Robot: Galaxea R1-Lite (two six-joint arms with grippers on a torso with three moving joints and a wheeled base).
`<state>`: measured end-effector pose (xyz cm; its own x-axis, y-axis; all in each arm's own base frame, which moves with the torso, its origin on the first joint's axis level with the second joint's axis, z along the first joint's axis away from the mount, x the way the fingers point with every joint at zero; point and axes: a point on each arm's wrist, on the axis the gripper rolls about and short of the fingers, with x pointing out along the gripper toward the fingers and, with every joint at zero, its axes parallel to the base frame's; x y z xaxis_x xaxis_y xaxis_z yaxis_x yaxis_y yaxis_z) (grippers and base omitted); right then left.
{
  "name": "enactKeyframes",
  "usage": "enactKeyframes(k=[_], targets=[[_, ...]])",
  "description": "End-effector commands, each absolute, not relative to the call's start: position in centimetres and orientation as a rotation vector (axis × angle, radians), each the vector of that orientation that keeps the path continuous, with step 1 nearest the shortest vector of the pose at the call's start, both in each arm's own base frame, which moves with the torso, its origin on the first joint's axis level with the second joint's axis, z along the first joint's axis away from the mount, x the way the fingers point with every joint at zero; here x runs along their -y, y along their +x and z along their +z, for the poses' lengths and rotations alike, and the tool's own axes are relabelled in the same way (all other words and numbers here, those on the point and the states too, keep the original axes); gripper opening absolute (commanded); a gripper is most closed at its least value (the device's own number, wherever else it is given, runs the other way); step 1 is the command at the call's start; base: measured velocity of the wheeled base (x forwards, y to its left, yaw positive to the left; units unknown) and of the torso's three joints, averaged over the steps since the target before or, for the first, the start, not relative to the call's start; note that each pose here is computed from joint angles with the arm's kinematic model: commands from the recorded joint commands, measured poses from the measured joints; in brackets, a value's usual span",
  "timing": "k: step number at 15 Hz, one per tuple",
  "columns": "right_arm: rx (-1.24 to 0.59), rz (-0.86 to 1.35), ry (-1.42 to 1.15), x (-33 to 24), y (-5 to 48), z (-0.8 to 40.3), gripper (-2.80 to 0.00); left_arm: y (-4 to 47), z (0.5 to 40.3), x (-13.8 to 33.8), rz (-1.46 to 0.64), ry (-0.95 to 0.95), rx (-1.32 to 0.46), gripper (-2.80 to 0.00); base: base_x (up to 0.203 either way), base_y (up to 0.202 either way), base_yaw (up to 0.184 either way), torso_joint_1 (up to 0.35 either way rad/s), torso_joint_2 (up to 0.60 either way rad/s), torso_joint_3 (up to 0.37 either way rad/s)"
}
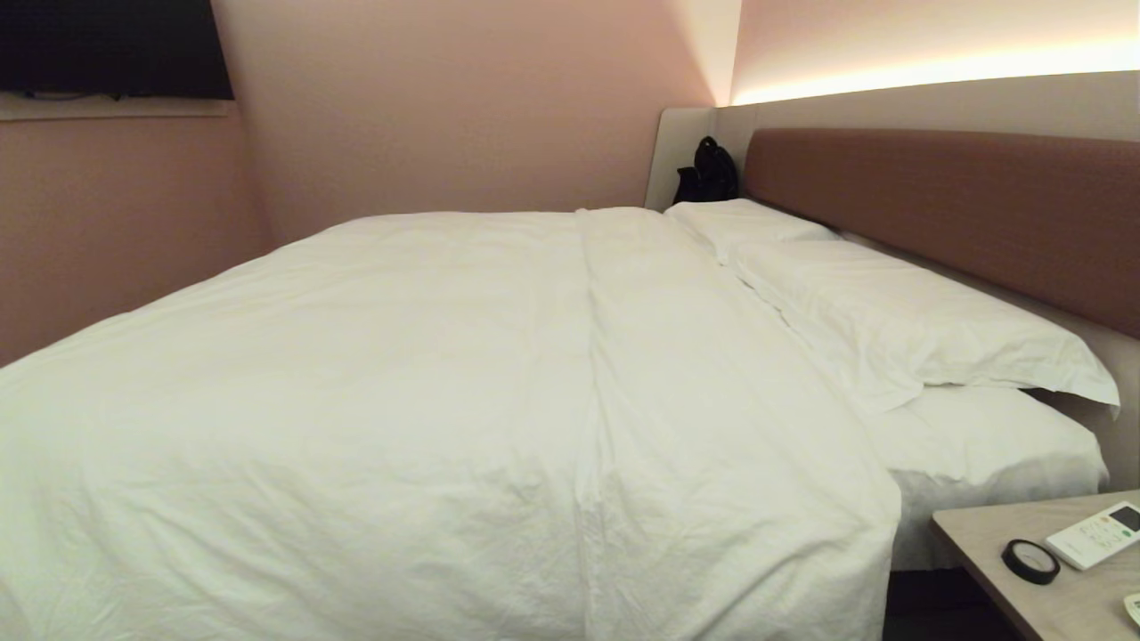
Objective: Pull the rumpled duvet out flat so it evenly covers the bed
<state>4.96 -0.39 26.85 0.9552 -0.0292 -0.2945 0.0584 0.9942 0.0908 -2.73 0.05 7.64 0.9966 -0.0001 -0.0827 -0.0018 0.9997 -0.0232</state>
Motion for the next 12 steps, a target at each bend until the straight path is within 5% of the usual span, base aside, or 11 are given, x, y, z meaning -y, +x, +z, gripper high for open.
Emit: enactKeyframes(k=[1,12], targets=[[-0.281,-0.031,0.096,0.0,1.8,26.3,-2.8,-2.7,7.6,0.0,0.001,-0.024,-0.083,-2.8,0.0,0.0,0.0,0.0,0.0,0.0],[-0.058,-0.038,0.069,-0.9,-6.5,24.5,-2.8,-2.7,7.6,0.0,0.001,-0.024,-0.083,-2.8,0.0,0.0,0.0,0.0,0.0,0.0]])
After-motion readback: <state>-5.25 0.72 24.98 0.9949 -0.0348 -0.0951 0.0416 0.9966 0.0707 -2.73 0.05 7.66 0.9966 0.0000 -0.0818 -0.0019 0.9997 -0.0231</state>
